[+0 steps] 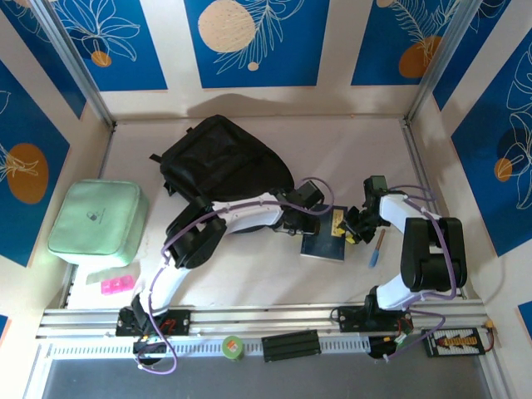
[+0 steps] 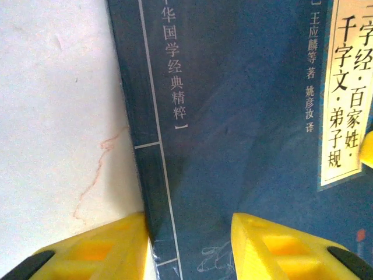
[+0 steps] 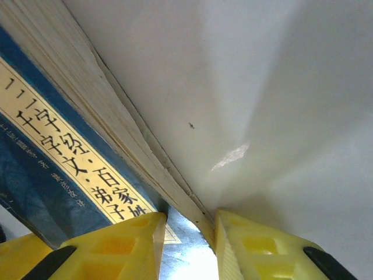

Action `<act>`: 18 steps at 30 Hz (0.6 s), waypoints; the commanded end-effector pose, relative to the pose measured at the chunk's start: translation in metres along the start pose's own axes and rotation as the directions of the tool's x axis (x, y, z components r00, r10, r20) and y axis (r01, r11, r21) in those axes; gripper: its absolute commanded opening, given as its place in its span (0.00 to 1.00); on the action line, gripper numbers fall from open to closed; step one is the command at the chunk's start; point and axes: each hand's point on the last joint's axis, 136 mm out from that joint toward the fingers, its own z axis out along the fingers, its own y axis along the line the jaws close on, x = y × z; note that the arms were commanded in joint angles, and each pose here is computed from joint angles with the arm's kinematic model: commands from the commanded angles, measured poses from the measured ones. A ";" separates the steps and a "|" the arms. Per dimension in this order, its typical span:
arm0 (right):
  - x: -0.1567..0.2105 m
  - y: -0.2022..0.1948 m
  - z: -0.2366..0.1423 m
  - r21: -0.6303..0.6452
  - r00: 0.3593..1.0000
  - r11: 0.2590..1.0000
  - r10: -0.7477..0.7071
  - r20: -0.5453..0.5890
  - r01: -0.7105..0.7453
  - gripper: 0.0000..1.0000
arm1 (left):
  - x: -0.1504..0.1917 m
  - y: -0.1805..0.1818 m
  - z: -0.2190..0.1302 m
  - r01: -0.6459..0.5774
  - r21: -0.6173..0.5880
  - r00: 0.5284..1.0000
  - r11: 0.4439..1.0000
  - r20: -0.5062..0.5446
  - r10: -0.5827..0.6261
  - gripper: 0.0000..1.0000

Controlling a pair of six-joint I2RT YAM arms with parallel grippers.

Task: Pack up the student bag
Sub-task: Pick up the book from the middle-right of the table.

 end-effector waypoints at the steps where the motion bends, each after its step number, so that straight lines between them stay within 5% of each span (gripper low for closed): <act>1: 0.016 0.006 0.010 -0.052 0.996 0.999 0.012 -0.092 -0.016 0.31 | -0.019 -0.065 -0.044 -0.010 0.295 0.999 0.956 0.044 -0.003 0.42; 5: 0.014 0.004 0.010 -0.051 0.996 0.998 0.021 -0.084 -0.025 0.31 | -0.025 -0.078 -0.069 0.016 0.364 0.993 0.931 0.104 -0.058 0.40; 18: 0.011 0.004 0.010 -0.052 0.997 0.998 0.029 -0.075 -0.033 0.29 | -0.008 -0.066 -0.047 0.114 0.371 0.991 0.921 0.018 -0.130 0.35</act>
